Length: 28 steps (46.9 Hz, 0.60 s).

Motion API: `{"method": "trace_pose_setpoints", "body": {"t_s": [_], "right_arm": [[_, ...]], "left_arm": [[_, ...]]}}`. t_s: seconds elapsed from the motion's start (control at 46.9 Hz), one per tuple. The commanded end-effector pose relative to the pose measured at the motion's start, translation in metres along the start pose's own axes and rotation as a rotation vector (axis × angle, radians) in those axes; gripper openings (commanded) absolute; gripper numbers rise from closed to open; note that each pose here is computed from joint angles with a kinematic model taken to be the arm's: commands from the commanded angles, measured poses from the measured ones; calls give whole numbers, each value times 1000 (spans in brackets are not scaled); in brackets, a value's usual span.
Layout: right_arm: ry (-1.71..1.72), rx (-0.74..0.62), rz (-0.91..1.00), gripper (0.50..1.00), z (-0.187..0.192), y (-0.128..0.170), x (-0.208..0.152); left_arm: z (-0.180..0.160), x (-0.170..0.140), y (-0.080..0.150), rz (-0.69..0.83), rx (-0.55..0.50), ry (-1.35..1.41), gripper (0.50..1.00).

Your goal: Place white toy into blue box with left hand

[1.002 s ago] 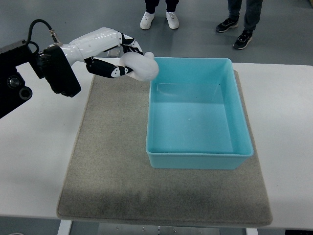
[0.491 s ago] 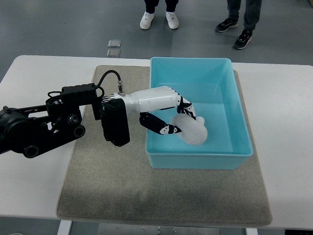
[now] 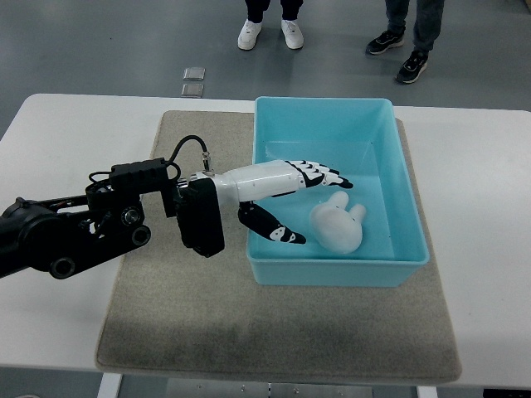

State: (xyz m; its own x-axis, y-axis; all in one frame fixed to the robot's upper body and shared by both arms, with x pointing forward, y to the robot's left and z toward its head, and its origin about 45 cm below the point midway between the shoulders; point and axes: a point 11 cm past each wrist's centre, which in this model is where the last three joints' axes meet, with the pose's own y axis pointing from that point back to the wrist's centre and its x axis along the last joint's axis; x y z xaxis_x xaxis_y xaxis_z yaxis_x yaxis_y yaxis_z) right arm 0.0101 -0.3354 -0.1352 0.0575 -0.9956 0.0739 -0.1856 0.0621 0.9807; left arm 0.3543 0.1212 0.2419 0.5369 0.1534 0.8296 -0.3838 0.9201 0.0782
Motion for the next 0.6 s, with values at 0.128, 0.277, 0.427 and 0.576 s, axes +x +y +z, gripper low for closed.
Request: {"method": "trace_pose_setpoints", "body": {"t_s": [0.128,0.277,0.427,0.576], "right_arm": [[0,0,0,936,0,0,0],[0,0,0,936,0,0,0],[0,0,0,936,0,0,0],[0,0,0,936,0,0,0]], "left_arm": [[-13,9,9,121,43,218,994],[-14,15,9,177,42,318,994],[-15,17,9,191,44,318,994],[-21,38,14,283,51,375,994]]}}
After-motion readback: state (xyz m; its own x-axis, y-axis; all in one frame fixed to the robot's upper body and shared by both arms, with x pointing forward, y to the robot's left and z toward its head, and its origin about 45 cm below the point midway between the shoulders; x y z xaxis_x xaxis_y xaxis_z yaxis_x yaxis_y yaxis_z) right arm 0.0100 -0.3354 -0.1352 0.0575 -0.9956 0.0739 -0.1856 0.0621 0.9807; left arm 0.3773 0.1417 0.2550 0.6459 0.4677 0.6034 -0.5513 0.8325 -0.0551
